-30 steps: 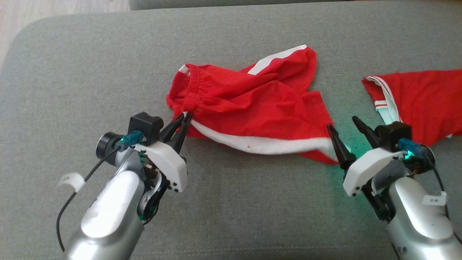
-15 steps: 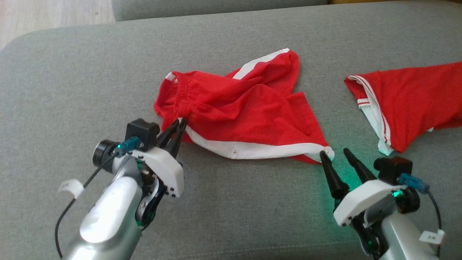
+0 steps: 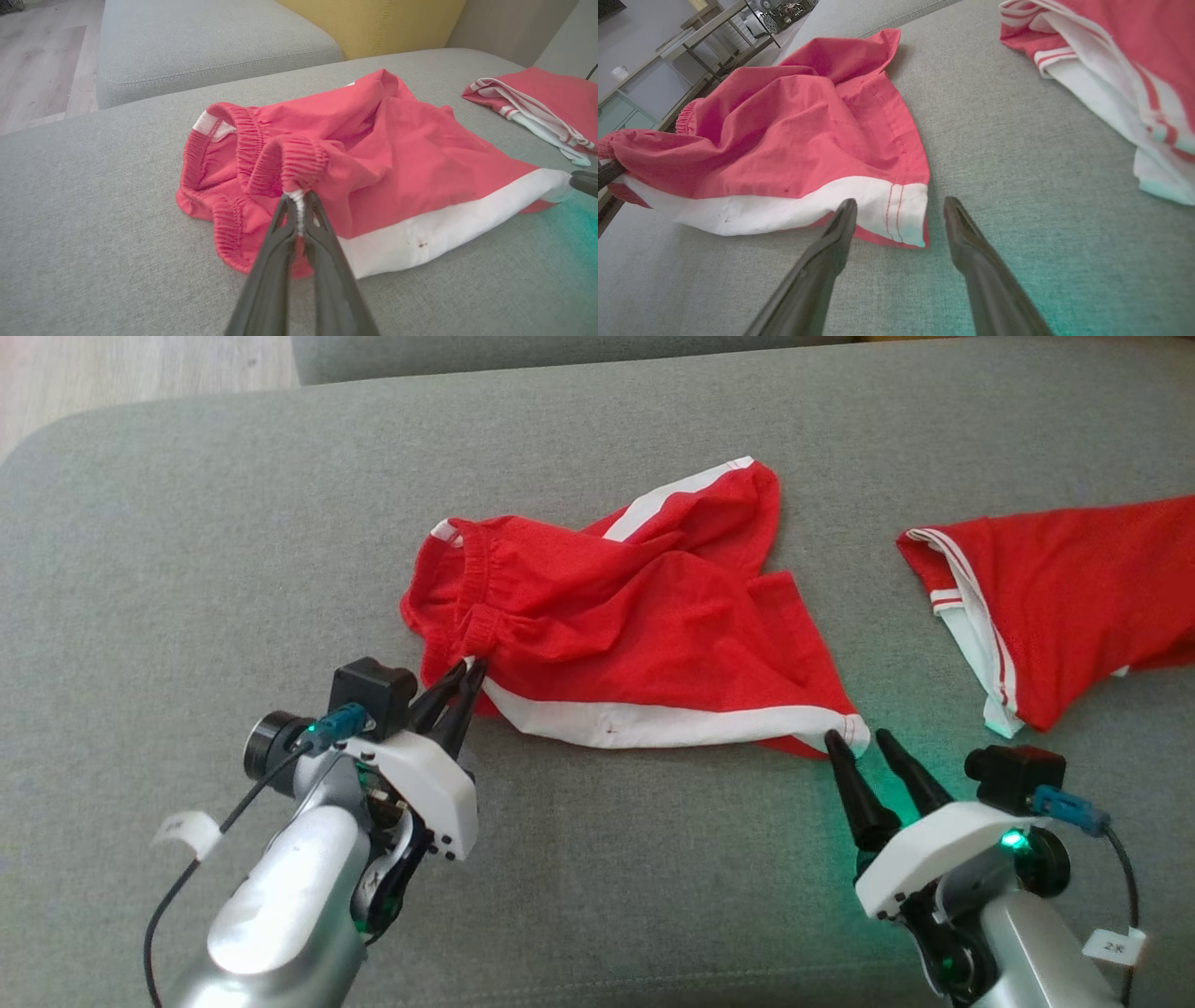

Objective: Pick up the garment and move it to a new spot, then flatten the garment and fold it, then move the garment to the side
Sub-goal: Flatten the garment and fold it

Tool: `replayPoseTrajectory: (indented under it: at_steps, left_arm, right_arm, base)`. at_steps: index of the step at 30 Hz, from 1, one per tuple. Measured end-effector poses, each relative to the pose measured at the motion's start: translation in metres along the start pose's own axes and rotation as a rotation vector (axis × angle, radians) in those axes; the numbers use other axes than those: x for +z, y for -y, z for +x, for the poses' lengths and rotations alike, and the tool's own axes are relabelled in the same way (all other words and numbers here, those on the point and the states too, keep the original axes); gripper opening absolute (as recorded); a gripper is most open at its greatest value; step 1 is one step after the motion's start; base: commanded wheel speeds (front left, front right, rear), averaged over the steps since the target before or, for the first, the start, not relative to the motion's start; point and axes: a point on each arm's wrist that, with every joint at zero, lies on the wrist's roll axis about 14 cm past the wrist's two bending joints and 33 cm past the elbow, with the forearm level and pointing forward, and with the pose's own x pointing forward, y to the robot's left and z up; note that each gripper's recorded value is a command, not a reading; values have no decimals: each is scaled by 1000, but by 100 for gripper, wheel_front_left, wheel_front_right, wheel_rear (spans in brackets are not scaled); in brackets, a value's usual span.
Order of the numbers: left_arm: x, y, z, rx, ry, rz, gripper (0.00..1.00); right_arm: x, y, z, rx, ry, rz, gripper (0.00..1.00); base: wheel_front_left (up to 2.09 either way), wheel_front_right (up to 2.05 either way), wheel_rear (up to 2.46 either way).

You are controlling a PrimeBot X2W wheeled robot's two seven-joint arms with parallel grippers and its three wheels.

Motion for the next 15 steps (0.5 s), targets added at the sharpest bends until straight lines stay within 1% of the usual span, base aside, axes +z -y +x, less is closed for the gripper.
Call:
replayPoseTrajectory:
  at_steps: [1, 8, 11, 12, 15]
  left_arm:
    - [0, -1, 0, 1, 0, 0, 0]
    - [4, -3, 0, 6, 8, 7, 0]
    - [6, -5, -1, 10, 12, 3, 0]
    - [7, -5, -1, 11, 14, 4, 0]
    - [11, -5, -3, 14, 25, 2, 0]
  right_arm:
    - [0, -1, 1, 3, -1, 3, 0]
    - [-2, -4, 2, 17, -15, 1, 0]
    - [5, -5, 4, 25, 6, -17, 0]
    - [10, -6, 4, 30, 22, -30, 0]
    - [30, -7, 3, 42, 91, -116, 0]
  base:
    - [0, 0, 0]
    - [0, 0, 0]
    - [0, 0, 0]
    - [0, 0, 0]
    - [0, 0, 0]
